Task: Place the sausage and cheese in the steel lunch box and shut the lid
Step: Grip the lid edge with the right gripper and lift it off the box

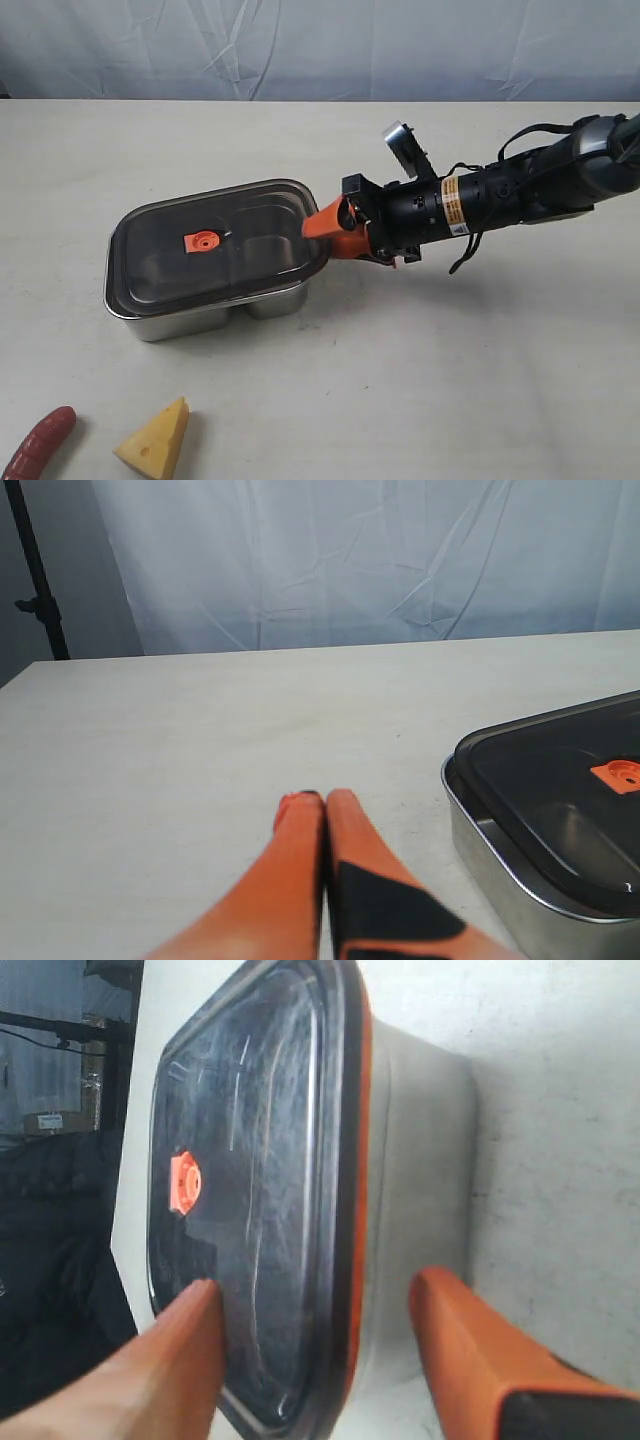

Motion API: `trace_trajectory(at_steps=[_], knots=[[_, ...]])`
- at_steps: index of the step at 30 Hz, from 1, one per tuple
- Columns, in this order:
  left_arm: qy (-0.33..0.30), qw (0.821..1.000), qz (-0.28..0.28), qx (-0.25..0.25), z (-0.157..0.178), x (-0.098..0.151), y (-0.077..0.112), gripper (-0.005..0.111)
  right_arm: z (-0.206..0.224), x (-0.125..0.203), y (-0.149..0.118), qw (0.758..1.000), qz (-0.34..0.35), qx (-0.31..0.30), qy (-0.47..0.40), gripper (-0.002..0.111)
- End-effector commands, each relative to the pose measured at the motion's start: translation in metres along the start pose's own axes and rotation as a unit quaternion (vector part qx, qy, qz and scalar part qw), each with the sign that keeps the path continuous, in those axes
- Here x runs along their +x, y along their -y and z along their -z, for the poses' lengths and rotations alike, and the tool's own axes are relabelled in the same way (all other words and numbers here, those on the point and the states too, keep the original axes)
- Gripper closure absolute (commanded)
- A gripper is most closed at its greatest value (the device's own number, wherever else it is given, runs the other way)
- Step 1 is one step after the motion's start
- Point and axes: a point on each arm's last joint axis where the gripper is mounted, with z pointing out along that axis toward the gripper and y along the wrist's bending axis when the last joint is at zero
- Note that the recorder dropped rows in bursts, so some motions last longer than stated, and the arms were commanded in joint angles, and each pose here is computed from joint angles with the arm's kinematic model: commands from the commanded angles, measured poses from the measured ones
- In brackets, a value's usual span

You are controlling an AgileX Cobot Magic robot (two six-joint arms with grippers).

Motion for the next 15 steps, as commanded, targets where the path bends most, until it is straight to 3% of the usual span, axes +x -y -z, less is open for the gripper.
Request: trace_trajectory(at_steps=[1, 2, 6, 15], knots=[[0.003, 1.000, -0.004, 0.001, 0.000, 0.000, 0.000, 0.107, 0.000, -0.002, 0.000, 1.000, 0.003, 0.003, 0.008, 0.082], [0.003, 1.000, -0.004, 0.001, 0.000, 0.000, 0.000, 0.107, 0.000, -0.002, 0.000, 1.000, 0.003, 0.003, 0.008, 0.091], [0.003, 1.000, -0.004, 0.001, 0.000, 0.000, 0.000, 0.107, 0.000, -0.003, 0.000, 1.000, 0.005, 0.002, 0.009, 0.109], [0.003, 1.000, -0.004, 0.001, 0.000, 0.000, 0.000, 0.107, 0.035, -0.022, -0.013, 0.998, 0.019, -0.030, 0.058, 0.109]])
